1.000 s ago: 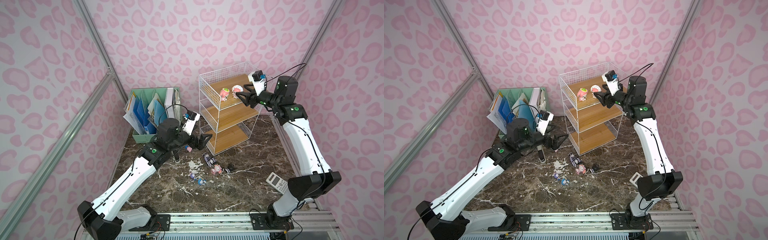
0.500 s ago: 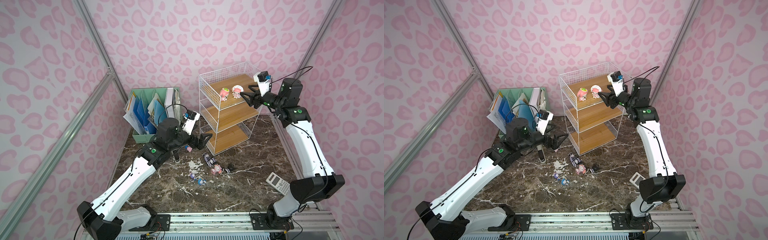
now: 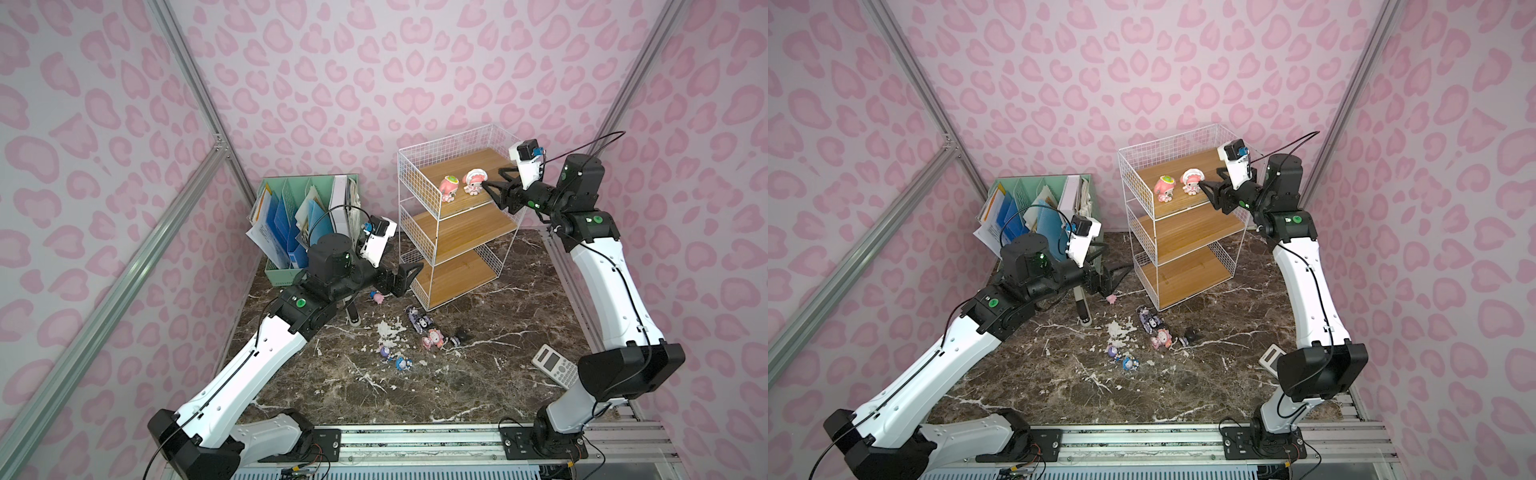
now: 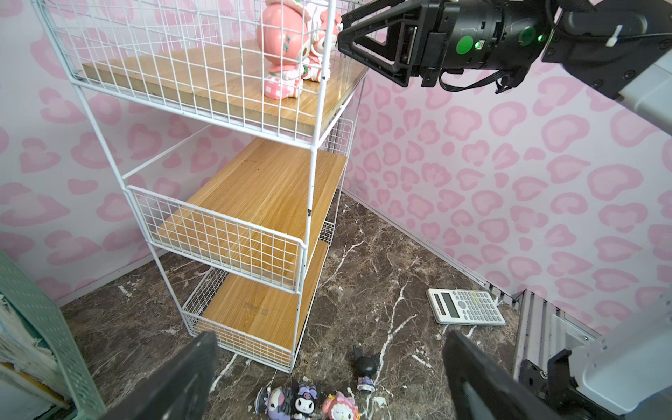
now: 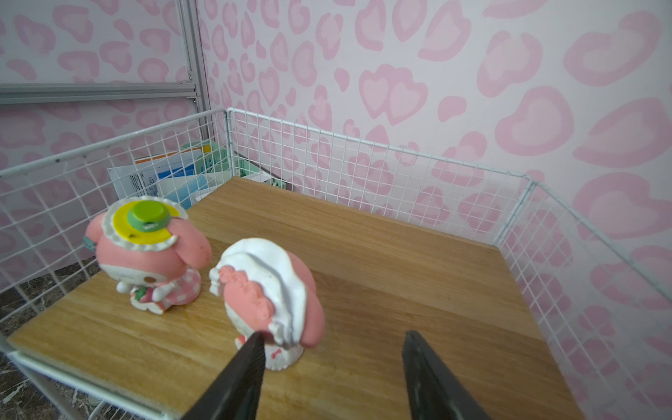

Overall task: Organize plastic toys on shelves
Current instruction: Place the plastic toy on the shelf, then pick up the plastic toy at the center of the board, then place the plastic toy on the shelf.

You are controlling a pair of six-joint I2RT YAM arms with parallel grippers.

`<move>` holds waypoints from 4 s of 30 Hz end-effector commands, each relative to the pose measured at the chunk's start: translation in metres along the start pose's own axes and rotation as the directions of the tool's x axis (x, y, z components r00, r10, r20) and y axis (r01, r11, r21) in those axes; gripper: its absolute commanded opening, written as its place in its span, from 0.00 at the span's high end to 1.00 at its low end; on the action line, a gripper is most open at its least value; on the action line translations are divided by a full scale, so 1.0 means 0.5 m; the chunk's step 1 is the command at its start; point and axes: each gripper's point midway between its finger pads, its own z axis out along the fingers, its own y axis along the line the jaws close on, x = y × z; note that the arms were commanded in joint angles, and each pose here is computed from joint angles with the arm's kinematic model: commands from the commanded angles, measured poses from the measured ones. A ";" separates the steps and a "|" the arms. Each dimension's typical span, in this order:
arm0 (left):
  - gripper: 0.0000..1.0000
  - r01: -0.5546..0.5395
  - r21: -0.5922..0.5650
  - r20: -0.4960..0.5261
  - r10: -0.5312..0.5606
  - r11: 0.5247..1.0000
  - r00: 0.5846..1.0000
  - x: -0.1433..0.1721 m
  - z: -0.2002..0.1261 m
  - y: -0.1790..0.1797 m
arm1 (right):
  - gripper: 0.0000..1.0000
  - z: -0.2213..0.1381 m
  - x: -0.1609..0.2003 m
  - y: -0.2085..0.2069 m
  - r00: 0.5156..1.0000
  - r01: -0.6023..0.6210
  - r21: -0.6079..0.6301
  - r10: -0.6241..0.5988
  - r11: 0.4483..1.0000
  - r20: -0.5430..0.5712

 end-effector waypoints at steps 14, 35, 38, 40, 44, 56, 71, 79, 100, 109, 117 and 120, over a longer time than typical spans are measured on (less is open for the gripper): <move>0.02 -0.007 -0.035 -0.013 0.006 0.999 1.000 0.011 0.002 0.015 | 0.38 -0.020 -0.029 -0.003 1.000 -0.007 0.026 0.006 1.000 0.017; 0.15 0.230 -0.163 -0.555 -0.282 0.959 0.783 0.548 0.047 0.033 | 0.23 -0.175 0.436 0.404 0.769 -0.559 0.028 0.531 0.829 -0.356; 0.18 0.271 -0.141 -0.578 -0.302 0.952 0.758 0.589 0.075 0.025 | 0.25 -0.169 0.524 0.476 0.651 -0.663 0.039 0.601 0.748 -0.463; 0.20 0.294 -0.126 -0.577 -0.311 0.947 0.755 0.602 0.092 0.021 | 0.26 -0.167 0.576 0.522 0.563 -0.718 0.066 0.634 0.693 -0.530; 0.25 0.299 -0.110 -0.602 -0.303 0.948 0.739 0.625 0.117 0.016 | 0.26 -0.163 0.651 0.584 0.446 -0.782 0.115 0.679 0.613 -0.584; 0.48 0.339 -0.063 -0.588 -0.310 0.939 0.747 0.652 0.181 0.011 | 0.28 -0.119 0.732 0.570 0.347 -0.829 0.235 0.796 0.507 -0.496; 0.57 0.401 -0.049 -0.622 -0.342 0.915 0.705 0.692 0.212 -0.003 | 0.33 -0.093 0.779 0.553 0.324 -0.859 0.257 0.859 0.442 -0.396; 0.60 0.403 -0.043 -0.629 -0.338 0.914 0.700 0.697 0.214 -0.011 | 0.38 -0.080 0.808 0.549 0.317 -0.855 0.282 0.868 0.436 -0.382; 0.50 0.396 -0.028 -0.591 -0.335 0.918 0.734 0.662 0.203 -0.020 | 0.65 -0.068 0.798 0.558 0.428 -0.804 0.213 0.789 0.555 -0.440; 0.34 0.304 -0.041 -0.489 -0.284 0.952 0.825 0.517 0.120 -0.022 | 0.70 -0.111 0.703 0.528 0.628 -0.637 0.111 0.597 0.763 -0.498; 0.18 0.146 -0.071 -0.310 -0.161 0.987 0.937 0.312 0.020 -0.020 | 0.69 -0.178 0.494 0.435 0.878 -0.347 0.045 0.341 0.937 -0.337; 0.14 0.092 -0.062 -0.250 -0.105 0.994 0.963 0.240 -0.004 -0.027 | 0.68 -0.206 0.402 0.385 0.950 -0.204 0.088 0.219 0.975 -0.222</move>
